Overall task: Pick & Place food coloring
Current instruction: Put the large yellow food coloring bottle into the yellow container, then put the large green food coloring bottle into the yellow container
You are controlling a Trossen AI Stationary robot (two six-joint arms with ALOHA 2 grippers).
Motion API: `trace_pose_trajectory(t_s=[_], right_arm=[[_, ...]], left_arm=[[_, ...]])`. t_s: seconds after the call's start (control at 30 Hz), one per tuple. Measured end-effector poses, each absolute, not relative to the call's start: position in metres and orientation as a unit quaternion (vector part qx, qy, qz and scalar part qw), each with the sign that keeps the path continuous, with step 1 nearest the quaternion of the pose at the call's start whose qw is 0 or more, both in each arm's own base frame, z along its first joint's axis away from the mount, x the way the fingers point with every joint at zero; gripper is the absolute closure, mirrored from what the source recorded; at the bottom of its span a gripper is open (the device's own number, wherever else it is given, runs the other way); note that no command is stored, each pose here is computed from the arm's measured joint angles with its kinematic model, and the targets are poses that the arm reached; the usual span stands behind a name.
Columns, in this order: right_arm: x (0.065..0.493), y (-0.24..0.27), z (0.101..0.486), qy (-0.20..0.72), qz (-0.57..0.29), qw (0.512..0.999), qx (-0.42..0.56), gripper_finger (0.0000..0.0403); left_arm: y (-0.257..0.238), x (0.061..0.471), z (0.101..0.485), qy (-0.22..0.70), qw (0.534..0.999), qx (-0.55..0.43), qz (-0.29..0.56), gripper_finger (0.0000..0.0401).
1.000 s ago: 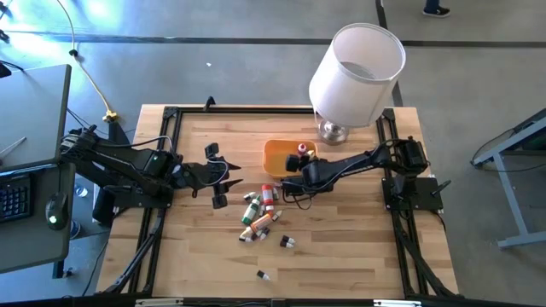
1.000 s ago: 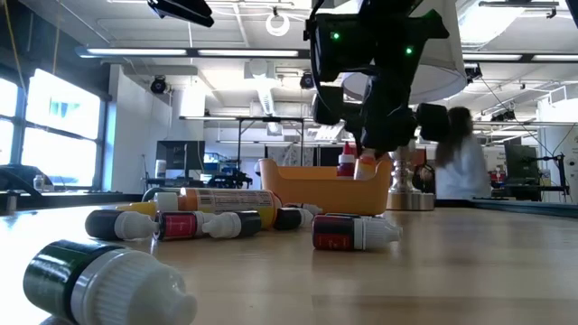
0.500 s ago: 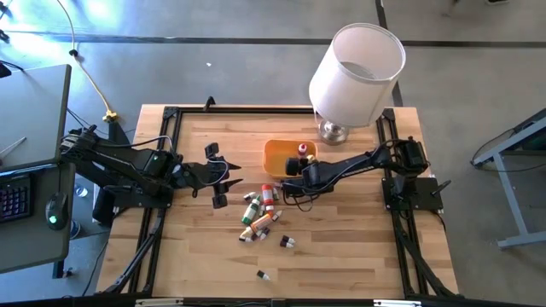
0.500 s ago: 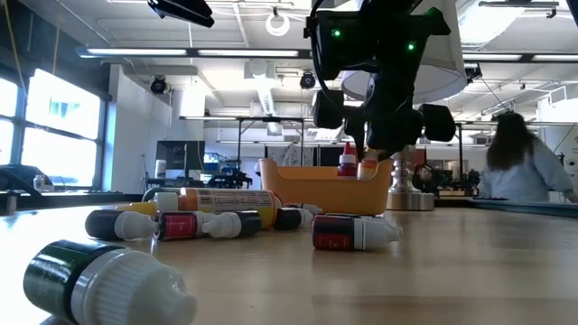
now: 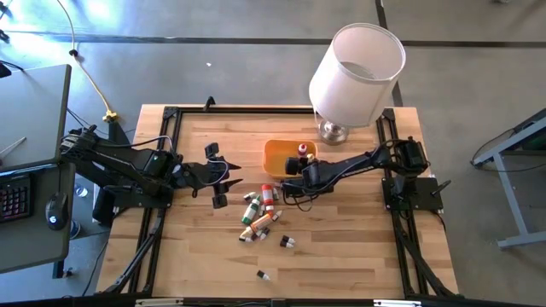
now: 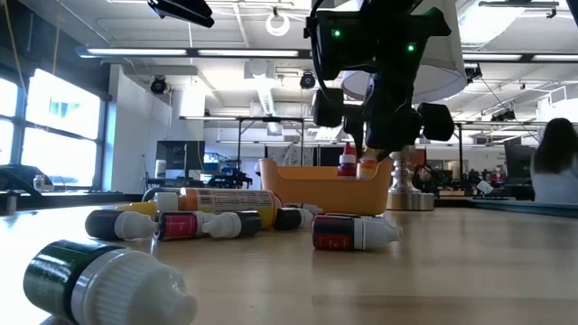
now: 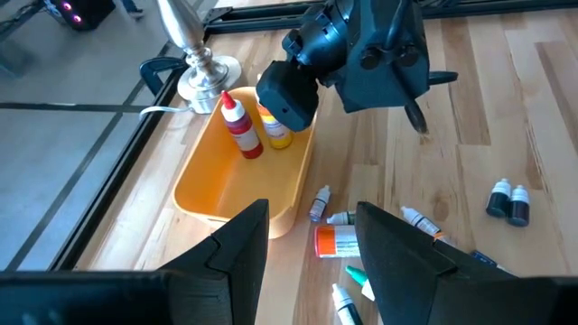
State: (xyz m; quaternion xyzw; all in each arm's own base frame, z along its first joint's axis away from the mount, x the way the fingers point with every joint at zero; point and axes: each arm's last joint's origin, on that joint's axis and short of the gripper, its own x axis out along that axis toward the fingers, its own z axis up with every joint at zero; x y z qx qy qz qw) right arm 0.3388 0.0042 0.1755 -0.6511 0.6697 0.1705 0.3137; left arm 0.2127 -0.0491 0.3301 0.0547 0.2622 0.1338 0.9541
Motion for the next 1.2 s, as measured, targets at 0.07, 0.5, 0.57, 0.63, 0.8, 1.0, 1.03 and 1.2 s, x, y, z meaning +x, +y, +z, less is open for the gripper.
trace_pose_trajectory(t_s=[0.07,0.5,0.57,0.63,0.8,1.0,1.03,1.2], right_arm=[[0.339,0.006,0.176,0.668,0.169,0.313,-0.653,0.0262],[0.337,0.015,0.178,0.670,0.125,0.299,-0.668,0.0262],[0.336,0.015,0.180,0.672,0.107,0.292,-0.672,0.0262],[0.335,0.016,0.182,0.673,0.079,0.283,-0.679,0.0262],[0.330,0.024,0.189,0.667,-0.012,0.250,-0.702,0.0262],[0.310,0.047,0.212,0.622,-0.123,0.291,-0.716,0.0262],[0.306,0.052,0.217,0.615,-0.134,0.320,-0.708,0.0262],[0.287,0.080,0.241,0.576,-0.156,0.516,-0.614,0.0262]], left_arm=[[-0.049,0.213,0.330,0.262,0.954,0.055,0.134,0.0238],[-0.049,0.213,0.330,0.262,0.954,0.055,0.134,0.0238],[-0.049,0.213,0.330,0.262,0.954,0.055,0.134,0.0238],[-0.049,0.213,0.330,0.262,0.954,0.055,0.134,0.0238],[-0.049,0.213,0.330,0.262,0.954,0.055,0.134,0.0238],[-0.049,0.213,0.330,0.262,0.954,0.055,0.134,0.0238],[-0.049,0.213,0.330,0.262,0.954,0.055,0.134,0.0238],[-0.049,0.213,0.330,0.262,0.954,0.055,0.134,0.0238]])
